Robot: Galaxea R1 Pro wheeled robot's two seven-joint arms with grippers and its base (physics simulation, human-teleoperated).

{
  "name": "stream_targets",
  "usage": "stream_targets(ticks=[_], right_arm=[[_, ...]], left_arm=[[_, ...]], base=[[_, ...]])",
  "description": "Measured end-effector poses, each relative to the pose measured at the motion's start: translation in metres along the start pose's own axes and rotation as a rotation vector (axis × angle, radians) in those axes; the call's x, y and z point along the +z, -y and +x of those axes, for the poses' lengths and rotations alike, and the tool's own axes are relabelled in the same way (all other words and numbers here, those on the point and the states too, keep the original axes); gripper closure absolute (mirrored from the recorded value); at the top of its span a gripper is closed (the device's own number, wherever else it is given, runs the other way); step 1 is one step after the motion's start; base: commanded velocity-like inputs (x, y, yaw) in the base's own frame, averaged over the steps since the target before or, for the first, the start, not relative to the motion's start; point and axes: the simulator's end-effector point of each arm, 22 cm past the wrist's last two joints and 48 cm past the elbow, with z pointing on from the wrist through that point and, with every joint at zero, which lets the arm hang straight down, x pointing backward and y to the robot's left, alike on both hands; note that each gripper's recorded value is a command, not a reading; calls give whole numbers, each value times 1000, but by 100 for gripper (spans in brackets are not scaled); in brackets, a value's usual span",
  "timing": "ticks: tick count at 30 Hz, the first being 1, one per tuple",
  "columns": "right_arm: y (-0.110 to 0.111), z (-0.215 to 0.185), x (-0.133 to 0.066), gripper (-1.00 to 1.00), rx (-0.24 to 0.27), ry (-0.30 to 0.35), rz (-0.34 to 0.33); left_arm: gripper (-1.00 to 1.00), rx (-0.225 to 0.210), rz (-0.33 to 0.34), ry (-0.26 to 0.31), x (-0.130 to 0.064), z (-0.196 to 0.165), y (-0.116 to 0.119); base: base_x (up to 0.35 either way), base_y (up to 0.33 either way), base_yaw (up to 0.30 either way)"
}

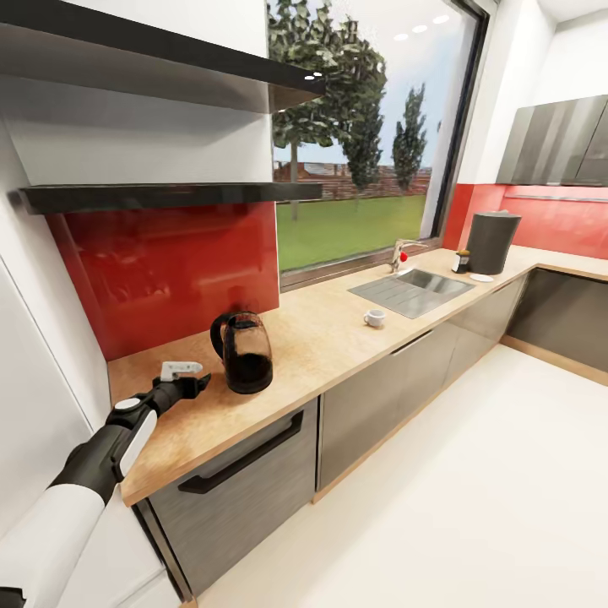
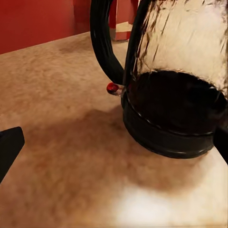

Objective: Set up a coffee station on the kitchen countertop: keep the coffee maker on the countertop, move the bottle of coffee from the kitchen shelf to the counter next to the coffee maker, place a paper coffee filter on top of the coffee maker, put the saucer next to the coffee maker with the coffee cup on the saucer, and place the electric kettle next to the coffee maker.

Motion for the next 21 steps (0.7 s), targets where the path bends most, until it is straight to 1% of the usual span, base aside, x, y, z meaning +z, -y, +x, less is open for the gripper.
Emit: stream_targets(ticks=[6, 15, 21], right_arm=[[0, 0, 0, -100, -1, 0, 0], [0, 0, 0, -100, -1, 1, 0], [0, 0, 0, -100, -1, 0, 0]], left_arm=[[-100, 1, -3, 9, -1, -3, -2], [-100, 0, -3, 9, -1, -3, 0], [-100, 0, -3, 10, -1, -3, 0]], base=[[29, 0, 0], [250, 0, 0], [150, 0, 0]])
